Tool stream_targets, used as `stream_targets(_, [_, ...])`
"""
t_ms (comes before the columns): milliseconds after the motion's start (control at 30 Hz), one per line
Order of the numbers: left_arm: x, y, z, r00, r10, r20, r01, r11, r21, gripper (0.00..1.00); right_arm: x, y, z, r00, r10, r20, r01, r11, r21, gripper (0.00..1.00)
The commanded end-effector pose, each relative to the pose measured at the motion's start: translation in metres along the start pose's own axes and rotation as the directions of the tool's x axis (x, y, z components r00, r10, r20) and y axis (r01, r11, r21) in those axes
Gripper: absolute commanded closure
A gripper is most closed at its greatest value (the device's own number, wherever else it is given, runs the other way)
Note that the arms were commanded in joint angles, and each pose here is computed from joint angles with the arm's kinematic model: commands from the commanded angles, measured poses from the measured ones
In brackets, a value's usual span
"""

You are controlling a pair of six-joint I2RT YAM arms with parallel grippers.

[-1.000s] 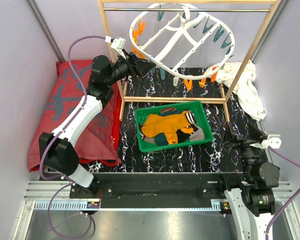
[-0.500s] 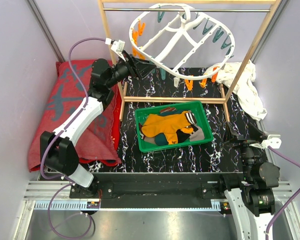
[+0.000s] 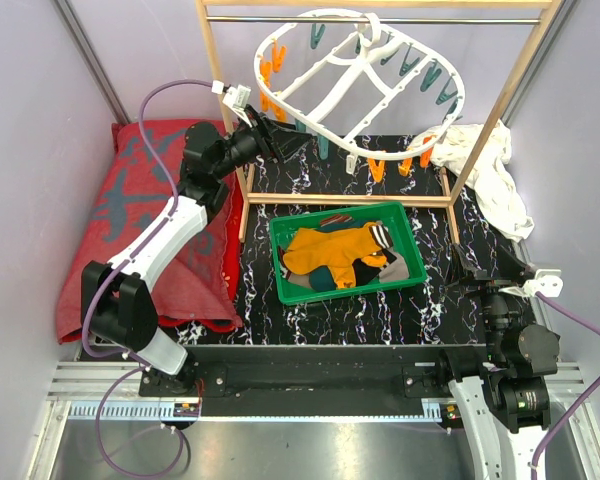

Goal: Clip the socks to the hanger
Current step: Open the clamp at the hanger.

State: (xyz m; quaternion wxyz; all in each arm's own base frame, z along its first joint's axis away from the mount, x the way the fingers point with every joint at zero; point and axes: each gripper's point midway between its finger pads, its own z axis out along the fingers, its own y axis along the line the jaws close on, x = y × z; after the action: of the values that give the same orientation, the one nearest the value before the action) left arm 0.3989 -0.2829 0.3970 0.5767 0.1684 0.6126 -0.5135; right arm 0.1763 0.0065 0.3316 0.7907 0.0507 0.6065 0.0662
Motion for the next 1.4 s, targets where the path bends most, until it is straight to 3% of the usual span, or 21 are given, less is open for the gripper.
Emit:
stream_targets(0, [-0.032, -0.020, -0.001, 0.992, 0.102, 0.070, -0.106, 0.993, 0.047, 0.37, -0.017, 0.000, -0.002, 0.999, 0.011, 0.051, -0.011, 1.000, 0.003, 0.00])
stream_targets(467, [-0.044, -0.017, 0.006, 0.988, 0.144, 0.059, -0.145, 0.989, 0.017, 0.44, -0.015, 0.000, -0.002, 0.999, 0.010, 0.049, -0.011, 1.000, 0.008, 0.00])
stream_targets(833, [-0.047, -0.024, 0.006, 0.986, 0.154, 0.066, -0.156, 0.988, 0.020, 0.63, -0.016, 0.000, -0.002, 0.999, 0.013, 0.051, -0.013, 1.000, 0.007, 0.00])
stream_targets(1100, [-0.039, -0.024, 0.000, 0.981, 0.187, 0.045, -0.185, 0.982, -0.046, 0.68, -0.017, 0.005, -0.002, 0.998, 0.031, 0.048, -0.030, 0.999, -0.016, 0.00])
stream_targets(1267, [-0.034, -0.016, -0.006, 0.977, 0.211, 0.017, -0.207, 0.969, -0.138, 0.77, -0.013, 0.021, 0.004, 0.997, 0.080, -0.008, -0.080, 0.993, -0.089, 0.00])
stream_targets(1367, [-0.035, -0.014, -0.009, 0.973, 0.231, 0.009, -0.226, 0.958, -0.177, 0.81, -0.002, 0.039, 0.012, 0.986, 0.122, -0.110, -0.138, 0.979, -0.152, 0.00])
